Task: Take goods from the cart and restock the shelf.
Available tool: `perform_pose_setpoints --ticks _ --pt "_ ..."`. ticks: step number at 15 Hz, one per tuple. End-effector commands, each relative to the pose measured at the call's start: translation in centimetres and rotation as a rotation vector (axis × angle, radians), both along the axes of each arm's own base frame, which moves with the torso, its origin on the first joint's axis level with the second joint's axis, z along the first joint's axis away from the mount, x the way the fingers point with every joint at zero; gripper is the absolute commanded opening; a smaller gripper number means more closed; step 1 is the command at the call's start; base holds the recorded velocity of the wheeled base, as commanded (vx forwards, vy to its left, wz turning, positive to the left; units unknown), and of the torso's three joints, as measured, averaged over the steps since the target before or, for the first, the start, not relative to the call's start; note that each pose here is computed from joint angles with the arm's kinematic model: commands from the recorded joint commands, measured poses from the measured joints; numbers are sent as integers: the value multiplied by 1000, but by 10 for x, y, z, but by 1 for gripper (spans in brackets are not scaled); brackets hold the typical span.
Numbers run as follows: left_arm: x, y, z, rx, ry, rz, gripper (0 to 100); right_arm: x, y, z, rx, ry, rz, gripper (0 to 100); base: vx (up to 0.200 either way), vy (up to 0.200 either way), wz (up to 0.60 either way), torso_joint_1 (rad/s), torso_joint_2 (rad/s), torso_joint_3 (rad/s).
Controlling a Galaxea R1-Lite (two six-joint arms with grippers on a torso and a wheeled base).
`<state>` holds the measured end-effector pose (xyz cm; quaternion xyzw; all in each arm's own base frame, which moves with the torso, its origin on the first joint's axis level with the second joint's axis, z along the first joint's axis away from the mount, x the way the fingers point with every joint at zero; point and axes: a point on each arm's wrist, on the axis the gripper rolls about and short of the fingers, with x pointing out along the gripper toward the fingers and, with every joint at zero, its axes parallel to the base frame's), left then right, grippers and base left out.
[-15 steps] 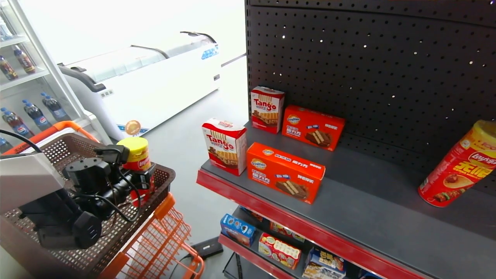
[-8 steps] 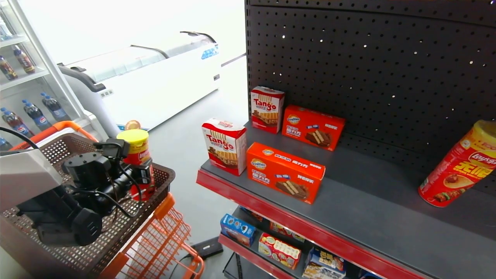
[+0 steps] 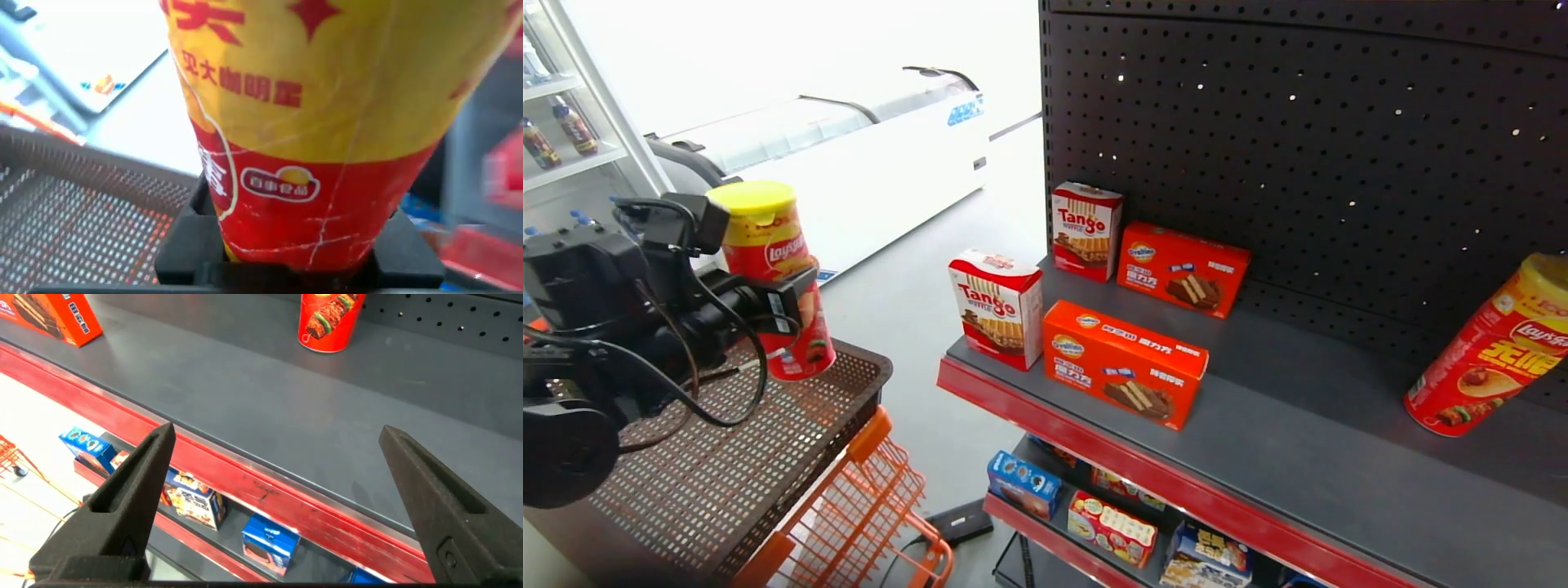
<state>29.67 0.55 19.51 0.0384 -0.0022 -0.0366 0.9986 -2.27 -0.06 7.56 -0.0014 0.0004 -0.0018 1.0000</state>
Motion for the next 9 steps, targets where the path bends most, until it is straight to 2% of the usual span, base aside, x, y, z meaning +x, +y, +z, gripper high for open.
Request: perform_pose_setpoints --ticks 1,2,3,4,6,9 --pt "-53 -23 54 -13 -146 -99 0 0 0 0 0 1 1 100 0 0 0 0 0 0" --pt "-68 -37 65 -37 -132 -166 0 0 0 0 0 1 1 100 0 0 0 0 0 0" --pt "-75 -41 68 -85 -99 -190 0 0 0 0 0 1 1 100 0 0 0 0 0 0" --pt "-82 -44 63 -89 -78 -227 0 0 0 0 0 1 1 100 0 0 0 0 0 0" --pt "-107 -60 49 -103 -28 -463 0 0 0 0 0 1 1 100 0 0 0 0 0 0" --pt "-114 -63 42 -117 11 -658 0 0 0 0 0 1 1 100 0 0 0 0 0 0"
